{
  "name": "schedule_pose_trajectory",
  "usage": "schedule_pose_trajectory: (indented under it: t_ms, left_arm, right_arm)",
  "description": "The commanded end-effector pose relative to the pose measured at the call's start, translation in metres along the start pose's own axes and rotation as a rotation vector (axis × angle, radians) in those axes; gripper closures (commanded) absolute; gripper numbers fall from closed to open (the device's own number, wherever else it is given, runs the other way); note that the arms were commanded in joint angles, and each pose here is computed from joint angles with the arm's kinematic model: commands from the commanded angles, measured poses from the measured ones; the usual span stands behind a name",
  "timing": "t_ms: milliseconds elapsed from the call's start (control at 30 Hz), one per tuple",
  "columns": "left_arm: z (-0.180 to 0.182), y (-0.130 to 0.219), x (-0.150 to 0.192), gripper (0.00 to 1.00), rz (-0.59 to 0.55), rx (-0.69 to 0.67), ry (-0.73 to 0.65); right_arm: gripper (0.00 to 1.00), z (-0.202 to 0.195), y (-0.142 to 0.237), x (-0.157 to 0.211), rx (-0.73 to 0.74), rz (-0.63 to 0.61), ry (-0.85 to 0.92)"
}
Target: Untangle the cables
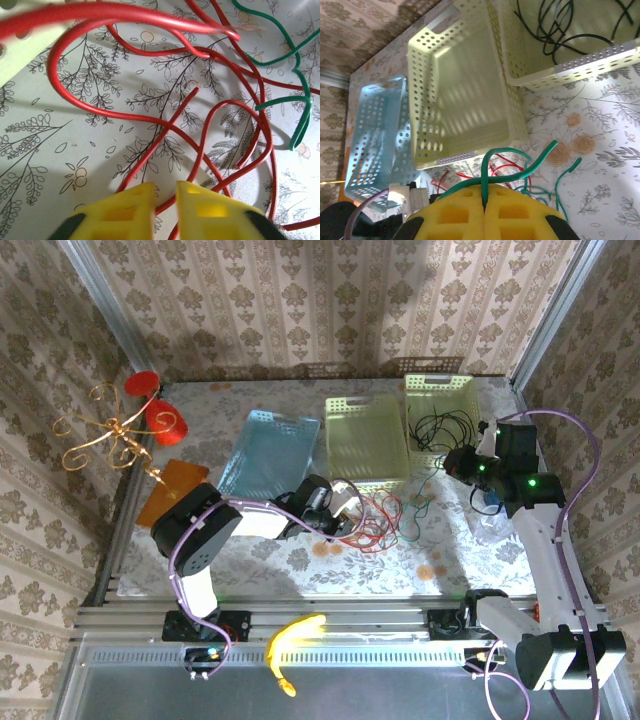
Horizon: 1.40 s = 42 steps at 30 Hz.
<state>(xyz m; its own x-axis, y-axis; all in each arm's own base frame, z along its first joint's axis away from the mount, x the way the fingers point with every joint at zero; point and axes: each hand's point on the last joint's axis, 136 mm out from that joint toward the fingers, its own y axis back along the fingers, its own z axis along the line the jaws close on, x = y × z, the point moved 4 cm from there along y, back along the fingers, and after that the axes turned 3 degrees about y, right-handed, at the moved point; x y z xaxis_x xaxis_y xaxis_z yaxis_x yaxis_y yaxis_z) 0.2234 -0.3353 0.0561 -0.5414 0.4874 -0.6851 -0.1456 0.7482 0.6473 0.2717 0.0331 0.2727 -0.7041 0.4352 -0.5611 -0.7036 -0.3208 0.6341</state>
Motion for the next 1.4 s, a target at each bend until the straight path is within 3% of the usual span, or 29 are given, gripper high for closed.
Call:
schedule_pose_trajectory:
  t_ms: [0, 167, 267, 367, 867, 1133, 1167, 1300, 1367]
  left_arm:
    - [-0.011, 0.009, -0.022, 0.70, -0.054, 0.008, -0.038]
    - [-0.037, 0.024, -0.068, 0.57, -0.157, 0.054, -0.139]
    - [-0.054, 0.027, -0.086, 0.47, -0.183, 0.103, -0.203]
    - [-0.069, 0.025, -0.096, 0.43, -0.185, 0.156, -0.244]
    - [-0.063, -0.008, -0.084, 0.60, -0.108, 0.156, -0.238]
    - [-0.062, -0.019, -0.101, 0.58, -0.171, 0.172, -0.211]
    - [-0.060, -0.021, -0.102, 0.62, -0.173, 0.164, -0.208]
    - [-0.053, -0.027, -0.103, 0.96, -0.177, 0.129, -0.198]
    - [-0.048, -0.027, -0.101, 1.00, -0.172, 0.104, -0.181]
  right_arm:
    - [1.00, 0.019, 0.004, -0.003, -0.105, -0.001, 0.051]
    - [1.00, 0.040, 0.002, 0.006, -0.206, 0.055, 0.096]
    - [1.00, 0.054, 0.003, 0.010, -0.255, 0.076, 0.131]
    - [1.00, 0.063, 0.002, 0.011, -0.279, 0.084, 0.141]
    - [1.00, 0.075, 0.003, 0.006, -0.327, 0.064, 0.123]
    - [1.00, 0.080, 0.005, 0.007, -0.365, 0.066, 0.105]
    - [1.00, 0.080, 0.006, 0.007, -0.367, 0.065, 0.104]
    - [1.00, 0.081, 0.009, 0.006, -0.364, 0.058, 0.108]
    - [1.00, 0.080, 0.011, 0.004, -0.354, 0.045, 0.111]
